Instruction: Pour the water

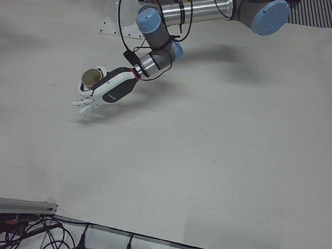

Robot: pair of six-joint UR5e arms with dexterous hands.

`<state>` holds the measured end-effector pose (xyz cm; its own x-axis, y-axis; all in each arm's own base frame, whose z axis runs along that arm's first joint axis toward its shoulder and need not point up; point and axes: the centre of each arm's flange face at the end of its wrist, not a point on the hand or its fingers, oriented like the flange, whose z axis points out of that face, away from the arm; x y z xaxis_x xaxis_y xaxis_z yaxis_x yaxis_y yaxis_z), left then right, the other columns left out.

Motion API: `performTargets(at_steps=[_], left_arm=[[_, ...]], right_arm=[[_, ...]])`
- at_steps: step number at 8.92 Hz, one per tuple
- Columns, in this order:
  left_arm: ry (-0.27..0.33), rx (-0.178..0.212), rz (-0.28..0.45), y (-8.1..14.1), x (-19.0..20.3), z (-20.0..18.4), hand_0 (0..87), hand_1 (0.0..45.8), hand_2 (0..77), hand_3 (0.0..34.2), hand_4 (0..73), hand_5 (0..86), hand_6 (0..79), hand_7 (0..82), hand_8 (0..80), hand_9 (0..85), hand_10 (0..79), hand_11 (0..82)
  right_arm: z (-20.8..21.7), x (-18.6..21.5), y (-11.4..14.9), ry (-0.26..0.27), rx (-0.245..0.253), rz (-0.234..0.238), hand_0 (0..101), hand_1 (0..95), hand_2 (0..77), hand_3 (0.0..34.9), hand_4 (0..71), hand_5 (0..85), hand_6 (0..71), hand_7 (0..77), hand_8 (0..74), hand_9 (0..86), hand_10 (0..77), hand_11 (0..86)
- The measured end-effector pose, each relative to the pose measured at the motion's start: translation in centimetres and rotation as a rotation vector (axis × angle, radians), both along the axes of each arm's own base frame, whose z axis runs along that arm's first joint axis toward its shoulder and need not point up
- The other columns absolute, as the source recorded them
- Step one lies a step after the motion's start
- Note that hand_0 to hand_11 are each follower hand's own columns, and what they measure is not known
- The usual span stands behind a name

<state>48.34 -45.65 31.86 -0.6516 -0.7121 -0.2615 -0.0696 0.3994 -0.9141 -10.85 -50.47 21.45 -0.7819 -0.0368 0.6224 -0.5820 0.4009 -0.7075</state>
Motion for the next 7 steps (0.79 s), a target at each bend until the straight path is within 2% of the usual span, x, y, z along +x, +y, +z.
performTargets(at_steps=[1, 2, 3, 4, 5, 7], left_arm=[[0.009, 0.003, 0.034, 1.1, 2.8, -2.5, 68.3, 19.1, 39.8, 0.0, 34.4, 52.4, 9.8, 14.7, 0.5, 1.6, 2.2, 6.5], [0.018, 0.006, 0.052, 1.7, 4.2, -4.0, 68.4, 19.1, 39.8, 0.0, 34.4, 51.8, 9.8, 14.7, 0.5, 1.6, 2.2, 6.5], [0.027, 0.007, 0.058, 2.0, 4.7, -5.0, 68.3, 19.1, 39.8, 0.0, 34.4, 52.4, 9.8, 15.8, 0.5, 1.6, 2.2, 6.5], [0.035, 0.008, 0.058, 1.9, 4.6, -5.5, 69.3, 19.1, 39.8, 0.0, 34.4, 52.4, 9.8, 15.8, 0.5, 2.2, 2.2, 6.5], [0.041, 0.008, 0.055, 1.8, 4.5, -5.8, 70.0, 19.1, 39.8, 0.0, 34.4, 52.4, 9.8, 15.8, 0.5, 1.6, 2.2, 6.5], [0.052, 0.012, 0.045, 1.2, 4.0, -6.5, 69.9, 19.1, 39.8, 0.0, 34.4, 52.4, 9.8, 15.8, 0.5, 1.6, 2.2, 6.5]], right_arm=[[-2.2, -3.2, -1.0, 0.075, 0.029, 0.01, 80, 22.9, 49.6, 2.7, 52.4, 63.3, 66.0, 60.5, 50.2, 57.3, 39.3, 63.8], [-3.9, -8.2, -0.9, 0.152, 0.055, 0.006, 80, 22.4, 49.6, 2.8, 52.9, 63.3, 66.0, 60.5, 50.7, 57.3, 40.9, 63.8], [-4.9, -13.8, 0.7, 0.219, 0.073, -0.007, 80, 22.4, 49.6, 2.9, 52.9, 63.3, 67.6, 60.0, 50.7, 57.3, 40.9, 63.3], [-5.2, -18.3, 2.9, 0.273, 0.084, -0.023, 80, 22.4, 49.6, 2.9, 53.4, 63.3, 68.2, 60.0, 47.5, 59.5, 39.3, 63.8], [-5.0, -21.9, 5.2, 0.322, 0.09, -0.038, 80, 22.4, 49.6, 2.9, 53.4, 63.3, 68.2, 60.0, 47.5, 59.5, 39.3, 63.8], [-3.6, -24.9, 7.5, 0.394, 0.089, -0.055, 80, 21.8, 50.2, 2.8, 53.4, 63.3, 68.2, 60.0, 45.3, 61.1, 38.2, 63.8]])
